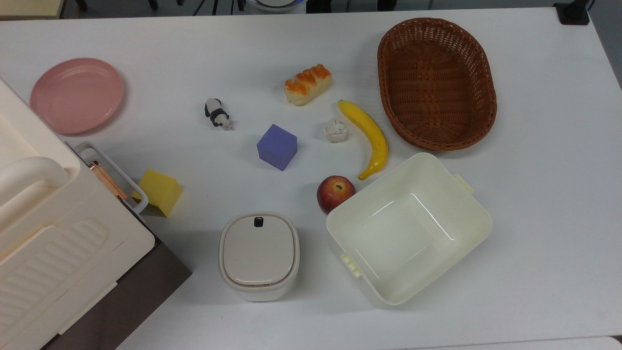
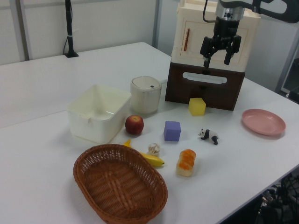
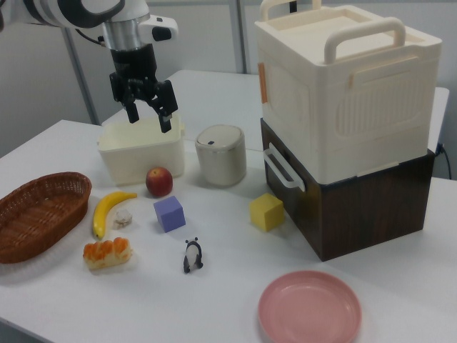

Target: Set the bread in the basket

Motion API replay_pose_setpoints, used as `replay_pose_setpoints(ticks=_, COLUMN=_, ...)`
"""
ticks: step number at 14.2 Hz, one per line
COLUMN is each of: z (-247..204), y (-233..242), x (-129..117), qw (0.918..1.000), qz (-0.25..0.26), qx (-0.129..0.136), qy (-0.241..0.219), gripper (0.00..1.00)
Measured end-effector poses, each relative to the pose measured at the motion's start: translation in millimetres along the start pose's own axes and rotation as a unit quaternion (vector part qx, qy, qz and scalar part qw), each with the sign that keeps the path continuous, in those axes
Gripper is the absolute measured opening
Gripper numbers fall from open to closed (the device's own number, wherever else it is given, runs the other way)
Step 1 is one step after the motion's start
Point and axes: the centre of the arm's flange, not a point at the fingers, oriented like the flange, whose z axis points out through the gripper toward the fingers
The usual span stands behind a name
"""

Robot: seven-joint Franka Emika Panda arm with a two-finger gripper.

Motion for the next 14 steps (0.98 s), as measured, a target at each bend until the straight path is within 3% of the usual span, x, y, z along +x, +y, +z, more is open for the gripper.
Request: replay_pose_setpoints(ticks=14, z=0.0, y=3.5, x=0.0, qw=1.0, qz=0.003, qx=0.0, qy=0.0, gripper=1.0)
